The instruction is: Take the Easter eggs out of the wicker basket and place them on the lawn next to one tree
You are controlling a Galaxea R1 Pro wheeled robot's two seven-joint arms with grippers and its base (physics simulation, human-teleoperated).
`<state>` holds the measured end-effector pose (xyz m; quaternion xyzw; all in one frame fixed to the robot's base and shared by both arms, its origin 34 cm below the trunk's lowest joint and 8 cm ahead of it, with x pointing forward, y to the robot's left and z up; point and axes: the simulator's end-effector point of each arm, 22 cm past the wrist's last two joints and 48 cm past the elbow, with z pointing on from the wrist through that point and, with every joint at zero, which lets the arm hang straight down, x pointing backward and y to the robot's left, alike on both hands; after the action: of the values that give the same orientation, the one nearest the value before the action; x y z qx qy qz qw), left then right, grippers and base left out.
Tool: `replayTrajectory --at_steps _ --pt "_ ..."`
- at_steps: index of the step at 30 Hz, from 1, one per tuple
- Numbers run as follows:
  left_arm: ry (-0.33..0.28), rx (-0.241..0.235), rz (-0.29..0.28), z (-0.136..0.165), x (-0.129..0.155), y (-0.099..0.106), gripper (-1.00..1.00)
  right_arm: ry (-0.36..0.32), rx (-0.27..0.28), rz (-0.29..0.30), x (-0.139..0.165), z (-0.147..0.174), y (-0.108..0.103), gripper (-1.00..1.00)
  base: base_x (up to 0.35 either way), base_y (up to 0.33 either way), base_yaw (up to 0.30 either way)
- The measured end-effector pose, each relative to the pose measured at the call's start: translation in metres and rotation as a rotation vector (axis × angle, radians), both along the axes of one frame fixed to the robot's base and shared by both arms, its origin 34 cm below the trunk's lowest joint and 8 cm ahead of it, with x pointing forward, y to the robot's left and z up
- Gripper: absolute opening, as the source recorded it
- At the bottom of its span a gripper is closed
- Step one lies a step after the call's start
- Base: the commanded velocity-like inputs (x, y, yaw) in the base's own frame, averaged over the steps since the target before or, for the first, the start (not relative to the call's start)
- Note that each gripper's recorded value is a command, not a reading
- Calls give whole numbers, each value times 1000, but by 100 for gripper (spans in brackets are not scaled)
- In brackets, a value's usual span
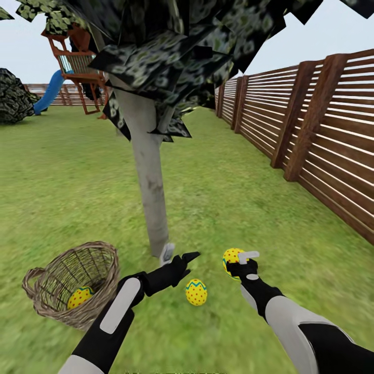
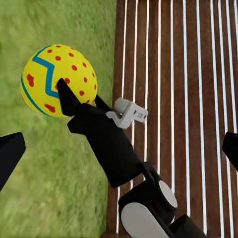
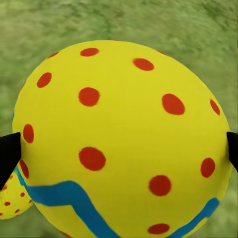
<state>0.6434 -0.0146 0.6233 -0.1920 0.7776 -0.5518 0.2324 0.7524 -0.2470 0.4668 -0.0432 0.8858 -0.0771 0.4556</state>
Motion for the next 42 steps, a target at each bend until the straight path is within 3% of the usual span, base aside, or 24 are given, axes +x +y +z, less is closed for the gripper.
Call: replayTrajectory --at_steps 3,8,10,12,14,16,20,24,26,29,42 --pt "0 1 -21 -8 -6 -10 100 3 0 -1 -2 -9 0 -100 0 0 164" --pt "-28 7 26 -15 2 -1 100 -44 1 -8 4 -12 -7 -100 0 0 164" --pt "-170 -47 36 49 10 0 100 -54 4 -2 4 -16 -4 -100 0 0 165" --pt "-243 -86 35 81 10 -2 100 -53 3 -2 2 -22 -4 -100 0 0 166" --pt "-265 -161 45 99 12 3 100 -51 4 -2 1 -28 -4 -100 0 0 167" --pt "-285 -232 78 111 19 21 100 -52 2 -2 0 -33 -5 -100 0 0 64" --pt "-337 -301 80 118 17 34 100 -96 7 6 1 -36 -4 -100 0 0 8" --pt "-345 -296 74 107 14 41 100 -104 -16 26 0 -43 -6 -100 0 0 0" --pt "-333 -341 70 109 11 41 100 -93 -19 29 -9 -55 -6 -100 0 0 0" --pt "-326 -364 69 105 9 41 100 -87 -18 26 -14 -65 -7 -100 0 0 0" --pt "-324 -367 67 76 1 41 100 -92 -47 -17 -22 -93 -28 -100 0 0 0"
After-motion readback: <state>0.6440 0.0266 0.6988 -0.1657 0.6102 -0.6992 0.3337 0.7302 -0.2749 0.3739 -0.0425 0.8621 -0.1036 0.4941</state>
